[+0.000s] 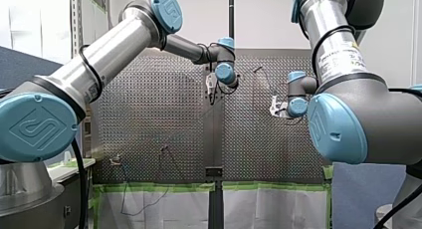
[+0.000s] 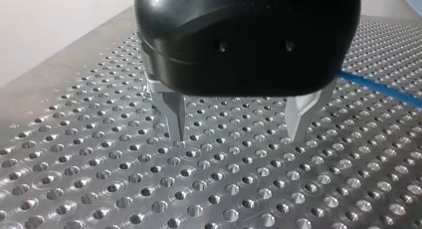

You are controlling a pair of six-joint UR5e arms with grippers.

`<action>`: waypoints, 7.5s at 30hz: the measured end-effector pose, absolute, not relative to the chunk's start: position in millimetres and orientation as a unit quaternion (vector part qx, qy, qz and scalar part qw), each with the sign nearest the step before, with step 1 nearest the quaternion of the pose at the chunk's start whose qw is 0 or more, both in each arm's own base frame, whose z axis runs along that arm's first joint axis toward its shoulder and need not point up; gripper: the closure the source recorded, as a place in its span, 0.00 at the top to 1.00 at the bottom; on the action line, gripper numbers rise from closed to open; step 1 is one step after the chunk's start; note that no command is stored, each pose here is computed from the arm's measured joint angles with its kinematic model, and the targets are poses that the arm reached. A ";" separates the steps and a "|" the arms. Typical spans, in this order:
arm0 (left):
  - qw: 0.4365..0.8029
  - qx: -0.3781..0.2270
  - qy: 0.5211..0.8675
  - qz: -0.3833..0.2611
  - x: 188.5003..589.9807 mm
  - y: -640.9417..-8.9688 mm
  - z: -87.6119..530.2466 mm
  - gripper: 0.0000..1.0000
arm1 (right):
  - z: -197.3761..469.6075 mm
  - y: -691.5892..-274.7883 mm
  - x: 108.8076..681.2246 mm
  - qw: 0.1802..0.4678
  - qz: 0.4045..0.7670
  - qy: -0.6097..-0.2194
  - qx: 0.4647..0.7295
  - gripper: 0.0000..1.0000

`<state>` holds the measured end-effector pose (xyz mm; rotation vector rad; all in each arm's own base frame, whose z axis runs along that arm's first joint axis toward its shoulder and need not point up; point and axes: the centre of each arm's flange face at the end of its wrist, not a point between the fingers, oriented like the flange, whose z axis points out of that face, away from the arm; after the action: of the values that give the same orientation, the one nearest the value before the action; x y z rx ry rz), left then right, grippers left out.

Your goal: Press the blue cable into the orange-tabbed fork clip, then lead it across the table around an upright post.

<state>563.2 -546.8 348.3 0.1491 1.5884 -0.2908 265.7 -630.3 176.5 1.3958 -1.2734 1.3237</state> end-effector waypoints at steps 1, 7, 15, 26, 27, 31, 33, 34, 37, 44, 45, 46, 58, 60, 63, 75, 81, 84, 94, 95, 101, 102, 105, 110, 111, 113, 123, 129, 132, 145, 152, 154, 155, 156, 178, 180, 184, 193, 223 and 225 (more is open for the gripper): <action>0.689 0.066 0.710 -0.129 563.3 -546.6 348.2 1.00 | 171.8 -630.8 265.4 0.405 0.523 -0.506 0.554 0.00; 0.688 0.064 0.712 -0.126 564.1 -544.5 347.7 1.00 | 137.7 -631.7 260.8 0.402 0.514 -0.514 0.557 0.00; 0.687 0.061 0.714 -0.122 564.2 -543.0 347.3 1.00 | 113.8 -632.2 254.5 0.403 0.508 -0.518 0.558 0.00; 0.687 0.059 0.715 -0.120 564.0 -542.6 347.1 1.00 | 82.8 -632.9 245.5 0.403 0.495 -0.524 0.564 0.00; 0.687 0.058 0.715 -0.120 563.9 -542.6 347.1 1.00 | 80.6 -633.0 243.5 0.404 0.494 -0.524 0.564 0.00; 0.687 0.058 0.715 -0.119 563.7 -542.6 347.6 1.00 | 74.1 -634.6 234.9 0.407 0.490 -0.528 0.562 0.00; 0.687 0.057 0.715 -0.119 563.7 -542.5 347.5 1.00 | 69.7 -634.8 230.5 0.408 0.486 -0.530 0.563 0.00; 0.687 0.057 0.715 -0.119 563.6 -542.5 347.5 1.00 | 67.2 -634.5 228.7 0.408 0.484 -0.530 0.564 0.00; 0.686 0.057 0.715 -0.118 563.5 -542.4 347.1 1.00 | 58.5 -633.6 223.6 0.409 0.480 -0.533 0.564 0.00; 0.686 0.056 0.716 -0.119 563.3 -542.3 347.1 1.00 | 40.0 -632.0 211.7 0.408 0.469 -0.542 0.565 0.00; 0.686 0.056 0.716 -0.119 563.3 -542.3 346.9 1.00 | 36.3 -631.6 210.5 0.408 0.467 -0.544 0.566 0.00; 0.686 0.056 0.716 -0.119 563.3 -542.2 347.0 1.00 | 32.2 -631.1 209.1 0.407 0.465 -0.546 0.566 0.00; 0.684 0.056 0.718 -0.117 563.1 -541.4 346.6 1.00 | -20.0 -626.5 190.7 0.396 0.444 -0.574 0.563 0.00; 0.683 0.057 0.719 -0.117 563.1 -541.1 346.6 1.00 | -25.2 -627.4 186.4 0.397 0.444 -0.578 0.558 0.00; 0.682 0.057 0.720 -0.116 563.0 -540.8 346.2 1.00 | -28.7 -630.0 179.7 0.400 0.446 -0.582 0.549 0.00; 0.682 0.057 0.720 -0.116 563.3 -540.2 345.8 1.00 | -57.6 -631.5 158.0 0.401 0.444 -0.601 0.530 0.00; 0.681 0.058 0.721 -0.115 563.0 -540.2 345.4 1.00 | -59.7 -634.9 154.1 0.406 0.451 -0.600 0.521 0.00; 0.680 0.058 0.722 -0.114 562.8 -540.1 345.3 1.00 | -58.1 -639.3 152.6 0.412 0.459 -0.596 0.514 0.00; 0.679 0.052 0.725 -0.100 562.3 -536.8 344.6 1.00 | -77.7 -651.3 147.9 0.415 0.458 -0.597 0.511 0.00; 0.679 0.052 0.726 -0.099 561.9 -536.8 344.5 1.00 | -83.3 -651.3 148.4 0.413 0.456 -0.599 0.513 0.00; 0.674 0.048 0.731 -0.091 555.8 -538.5 343.2 1.00 | -111.4 -651.1 149.3 0.408 0.451 -0.602 0.518 0.00; 0.673 0.048 0.732 -0.089 554.7 -538.7 342.8 1.00 | -115.5 -650.1 149.6 0.407 0.449 -0.603 0.519 0.00; 0.668 0.048 0.738 -0.083 551.3 -538.5 341.2 1.00 | -123.4 -648.0 149.9 0.406 0.446 -0.603 0.522 0.00; 0.659 0.044 0.746 -0.081 544.7 -539.7 339.2 1.00 | -125.4 -648.6 151.2 0.408 0.447 -0.600 0.523 0.00; 0.658 0.043 0.747 -0.082 543.6 -540.1 339.0 1.00 | -125.4 -648.7 151.4 0.408 0.447 -0.600 0.523 0.00; 0.655 0.040 0.750 -0.085 541.5 -541.0 338.3 1.00 | -125.3 -648.9 151.8 0.408 0.448 -0.599 0.523 0.00; 0.633 0.015 0.767 -0.102 535.2 -538.2 334.3 1.00 | -124.9 -649.7 152.4 0.407 0.448 -0.599 0.523 0.00; 0.629 -0.013 0.770 -0.108 532.7 -536.1 334.3 1.00 | -125.6 -649.2 149.0 0.406 0.443 -0.604 0.523 0.00; 0.626 -0.024 0.772 -0.112 531.6 -535.3 336.0 1.00 | -125.6 -649.4 147.6 0.406 0.443 -0.606 0.521 0.00; 0.586 -0.054 0.799 -0.126 518.3 -530.4 333.0 1.00 | -125.6 -650.0 145.2 0.404 0.445 -0.609 0.518 0.00; 0.570 -0.066 0.807 -0.141 512.2 -531.2 333.5 1.00 | -125.5 -650.2 145.3 0.404 0.446 -0.608 0.518 0.00; 0.569 -0.069 0.807 -0.143 511.5 -530.7 335.0 1.00 | -125.5 -650.2 145.4 0.404 0.446 -0.608 0.518 0.00; 0.569 -0.070 0.807 -0.143 511.2 -530.5 335.8 1.00 | -125.5 -650.2 145.5 0.404 0.446 -0.608 0.518 0.00; 0.569 -0.070 0.806 -0.144 510.9 -530.3 336.7 1.00 | -125.5 -650.2 145.5 0.403 0.446 -0.608 0.518 0.00; 0.579 0.022 0.796 -0.177 440.6 -536.5 419.2 1.00 | -126.0 -648.5 149.2 0.401 0.445 -0.607 0.522 0.00; 0.581 0.034 0.793 -0.183 433.0 -537.8 433.0 1.00 | -126.0 -648.4 149.3 0.401 0.445 -0.607 0.523 0.00; 0.591 0.063 0.778 -0.203 418.5 -545.1 464.1 1.00 | -126.0 -648.4 149.4 0.401 0.445 -0.607 0.523 0.00; 0.610 0.125 0.747 -0.235 403.9 -564.6 498.8 1.00 | -125.7 -648.6 151.1 0.401 0.446 -0.605 0.523 0.00; 0.594 0.162 0.762 -0.201 444.8 -570.1 445.3 1.00 | -124.5 -650.2 153.6 0.401 0.447 -0.602 0.525 0.00; 0.596 0.158 0.763 -0.196 445.5 -568.9 445.4 1.00 | -124.5 -650.2 153.8 0.401 0.447 -0.602 0.526 0.00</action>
<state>445.5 -568.9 445.4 0.3666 1.7708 -0.4546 153.8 -650.2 -124.5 1.3298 -1.5224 1.1306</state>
